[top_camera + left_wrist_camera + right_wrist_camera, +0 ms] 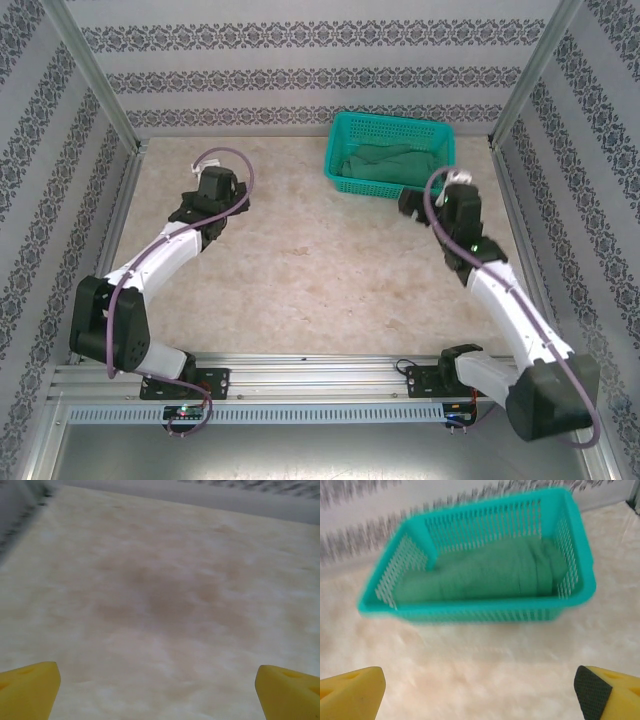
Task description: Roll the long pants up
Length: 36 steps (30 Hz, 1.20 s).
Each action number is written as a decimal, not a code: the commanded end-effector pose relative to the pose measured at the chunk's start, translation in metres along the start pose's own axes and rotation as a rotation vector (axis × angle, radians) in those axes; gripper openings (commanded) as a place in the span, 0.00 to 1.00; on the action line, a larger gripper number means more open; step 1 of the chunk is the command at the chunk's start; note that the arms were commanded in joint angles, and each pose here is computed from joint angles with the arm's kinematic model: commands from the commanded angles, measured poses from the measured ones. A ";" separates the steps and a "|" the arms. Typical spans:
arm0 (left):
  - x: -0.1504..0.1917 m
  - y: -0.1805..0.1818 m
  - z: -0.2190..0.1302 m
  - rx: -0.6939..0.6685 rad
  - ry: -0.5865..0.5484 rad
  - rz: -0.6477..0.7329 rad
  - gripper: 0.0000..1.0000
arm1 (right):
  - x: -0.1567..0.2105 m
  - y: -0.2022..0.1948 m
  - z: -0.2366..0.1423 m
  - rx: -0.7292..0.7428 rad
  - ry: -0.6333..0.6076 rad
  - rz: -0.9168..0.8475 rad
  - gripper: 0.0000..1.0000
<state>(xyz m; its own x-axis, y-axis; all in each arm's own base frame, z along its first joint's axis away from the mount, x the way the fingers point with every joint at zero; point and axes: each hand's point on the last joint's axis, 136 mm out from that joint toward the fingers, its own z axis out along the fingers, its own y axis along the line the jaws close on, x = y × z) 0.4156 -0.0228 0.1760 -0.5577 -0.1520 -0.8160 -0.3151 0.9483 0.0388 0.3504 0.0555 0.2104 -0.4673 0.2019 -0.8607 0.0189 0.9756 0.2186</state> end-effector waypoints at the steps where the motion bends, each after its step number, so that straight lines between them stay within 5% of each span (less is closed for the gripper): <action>1: 0.002 0.037 0.012 -0.171 -0.053 0.073 1.00 | 0.001 -0.004 -0.005 0.039 -0.115 -0.247 0.98; 6: 0.021 0.014 0.019 0.031 -0.302 0.258 1.00 | 0.024 -0.023 0.000 0.109 -0.058 -0.219 0.98; 8: 0.025 0.028 0.018 -0.016 -0.289 0.261 1.00 | 0.028 -0.025 0.001 0.101 -0.048 -0.186 0.98; 14: 0.033 0.025 0.002 0.147 -0.353 0.201 1.00 | 0.045 -0.037 0.009 0.114 -0.031 -0.146 0.98; 20: 0.069 0.027 0.009 0.209 -0.280 0.178 1.00 | 0.047 -0.047 0.011 0.142 -0.032 -0.136 0.98; 25: 0.065 0.049 0.035 0.106 -0.255 0.088 1.00 | 0.054 -0.062 0.011 0.188 -0.109 -0.203 0.98; 27: 0.071 0.057 0.043 0.063 -0.337 0.050 1.00 | 0.067 -0.074 0.013 0.207 -0.119 -0.214 0.98; 36: 0.081 0.051 0.041 0.116 -0.287 0.072 1.00 | 0.048 -0.062 0.044 0.107 -0.243 -0.221 0.93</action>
<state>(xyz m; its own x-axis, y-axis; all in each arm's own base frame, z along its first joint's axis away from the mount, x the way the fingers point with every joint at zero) 0.3797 0.0257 0.0726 -0.4009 0.0054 -0.9161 -0.1881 0.9782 0.0881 0.3370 0.0021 0.0917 -0.4307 -0.0028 -0.9025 0.0833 0.9956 -0.0428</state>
